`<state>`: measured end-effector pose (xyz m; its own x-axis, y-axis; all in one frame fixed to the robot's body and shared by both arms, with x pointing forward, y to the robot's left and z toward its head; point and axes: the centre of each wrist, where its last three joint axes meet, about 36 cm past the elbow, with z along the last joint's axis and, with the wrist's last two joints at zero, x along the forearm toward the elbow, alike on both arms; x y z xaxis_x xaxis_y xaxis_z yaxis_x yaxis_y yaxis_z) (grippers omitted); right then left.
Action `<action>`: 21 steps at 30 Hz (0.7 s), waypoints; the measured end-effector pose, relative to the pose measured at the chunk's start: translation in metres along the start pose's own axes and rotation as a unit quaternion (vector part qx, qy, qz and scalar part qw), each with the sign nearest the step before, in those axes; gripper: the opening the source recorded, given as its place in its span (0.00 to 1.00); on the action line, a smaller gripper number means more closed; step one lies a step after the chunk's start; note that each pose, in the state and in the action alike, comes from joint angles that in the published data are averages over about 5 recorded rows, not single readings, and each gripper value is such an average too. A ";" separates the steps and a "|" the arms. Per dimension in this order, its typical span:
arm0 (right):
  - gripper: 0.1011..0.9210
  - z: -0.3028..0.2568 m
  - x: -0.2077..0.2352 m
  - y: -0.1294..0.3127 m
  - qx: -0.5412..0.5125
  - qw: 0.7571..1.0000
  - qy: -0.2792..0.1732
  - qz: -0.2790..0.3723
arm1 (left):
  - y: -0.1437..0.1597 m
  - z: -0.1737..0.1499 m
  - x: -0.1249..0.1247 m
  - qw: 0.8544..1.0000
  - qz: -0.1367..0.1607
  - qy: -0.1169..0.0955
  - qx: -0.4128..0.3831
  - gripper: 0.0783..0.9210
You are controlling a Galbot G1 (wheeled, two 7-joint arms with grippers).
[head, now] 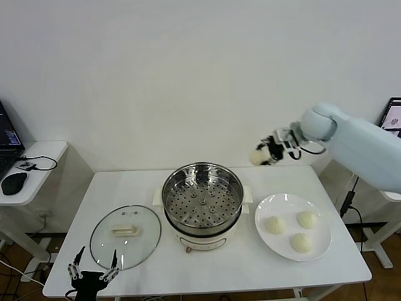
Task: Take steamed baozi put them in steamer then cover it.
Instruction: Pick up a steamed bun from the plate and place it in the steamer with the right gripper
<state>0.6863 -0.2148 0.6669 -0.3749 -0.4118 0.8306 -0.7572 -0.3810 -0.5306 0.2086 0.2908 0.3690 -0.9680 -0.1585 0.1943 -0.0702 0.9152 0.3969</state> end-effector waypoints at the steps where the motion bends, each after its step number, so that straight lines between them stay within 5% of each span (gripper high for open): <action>1: 0.56 -0.009 -0.006 -0.005 0.012 1.000 -0.006 -0.004 | 0.000 0.000 0.000 1.000 -0.001 0.000 0.000 0.88; 21: 0.56 -0.097 -0.108 -0.028 0.262 0.961 -0.029 -0.085 | 0.004 -0.003 -0.001 1.000 -0.011 -0.004 0.002 0.88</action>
<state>0.6959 -0.0797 0.6082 -0.2280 -0.3464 0.9100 -0.4252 -0.8053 -0.4131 0.2100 0.2933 0.3727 -0.9681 -0.1765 0.1779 -0.0934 0.9129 0.3974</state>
